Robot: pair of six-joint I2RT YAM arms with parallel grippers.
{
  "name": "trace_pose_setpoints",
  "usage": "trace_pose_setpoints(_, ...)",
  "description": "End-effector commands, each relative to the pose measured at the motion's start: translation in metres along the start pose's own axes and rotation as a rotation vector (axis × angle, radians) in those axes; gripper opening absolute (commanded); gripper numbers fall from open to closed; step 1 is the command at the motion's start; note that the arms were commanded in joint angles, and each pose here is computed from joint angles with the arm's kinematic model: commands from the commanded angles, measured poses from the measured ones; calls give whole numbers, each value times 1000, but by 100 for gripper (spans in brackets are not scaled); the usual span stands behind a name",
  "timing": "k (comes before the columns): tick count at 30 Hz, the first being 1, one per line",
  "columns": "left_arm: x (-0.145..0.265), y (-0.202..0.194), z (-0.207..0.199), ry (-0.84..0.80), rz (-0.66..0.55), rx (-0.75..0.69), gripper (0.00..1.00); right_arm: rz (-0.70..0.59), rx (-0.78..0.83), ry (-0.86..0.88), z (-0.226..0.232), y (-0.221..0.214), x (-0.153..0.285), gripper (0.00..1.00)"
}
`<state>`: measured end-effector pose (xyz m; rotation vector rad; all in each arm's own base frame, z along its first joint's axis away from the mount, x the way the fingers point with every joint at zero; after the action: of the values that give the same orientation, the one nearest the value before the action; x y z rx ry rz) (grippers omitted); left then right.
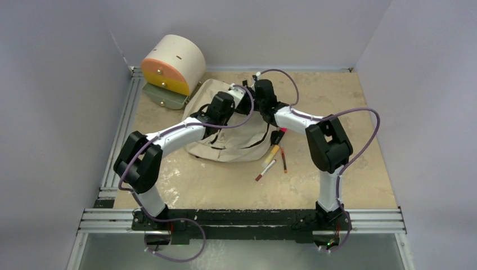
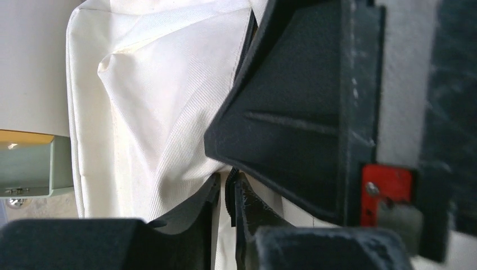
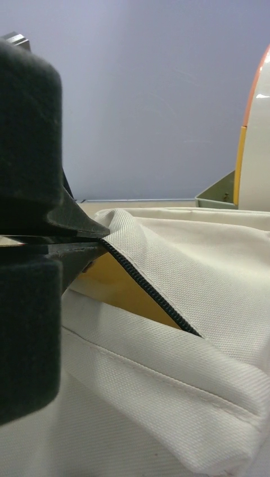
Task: Pack the student bag
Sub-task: Adjust the student bag at the center of the board.
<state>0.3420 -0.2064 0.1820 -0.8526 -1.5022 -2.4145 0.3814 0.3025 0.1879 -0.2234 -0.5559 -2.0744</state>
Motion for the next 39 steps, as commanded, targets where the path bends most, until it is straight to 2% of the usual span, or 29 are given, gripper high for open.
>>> trace_pose_setpoints(1,-2,16,16,100,-46,-5,5,-29,73,159,50,9,32,0)
trace_pose_setpoints(2,-2,15,16,101,-46,-8,0,-32,71,155,49,10,33,0)
trace_pose_setpoints(4,0,15,17,103,-48,-13,0,-43,72,143,45,13,36,3)
trace_pose_setpoints(9,7,17,19,84,-66,-10,0,-126,84,55,30,22,47,27)
trace_pose_setpoints(11,10,18,20,76,-79,-3,0,-159,82,23,23,24,53,33)
trace_pose_setpoints(13,12,18,19,67,-87,2,0,-161,81,9,17,22,58,34)
trace_pose_setpoints(14,12,18,19,60,-89,4,0,-153,83,8,14,20,58,32)
trace_pose_setpoints(17,14,19,19,46,-94,20,0,-110,106,19,9,15,57,11)
trace_pose_setpoints(20,16,20,17,20,-95,36,0,-102,105,42,8,13,54,0)
trace_pose_setpoints(29,16,22,12,-28,-89,66,0,36,100,110,1,-18,33,0)
trace_pose_setpoints(32,18,24,13,-29,-92,68,0,89,112,64,-9,-28,15,0)
trace_pose_setpoints(39,35,33,23,-20,-137,82,0,2,116,-137,-48,-32,0,0)
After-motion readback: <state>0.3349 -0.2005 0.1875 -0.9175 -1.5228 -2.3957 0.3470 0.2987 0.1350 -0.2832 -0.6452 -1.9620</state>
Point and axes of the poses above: each gripper's point midway between its finger pads, its own x axis back along the fingers, its own z axis along the line the jaws close on, y = z × x, the point moved 9 cm from there along x, back along the fingers
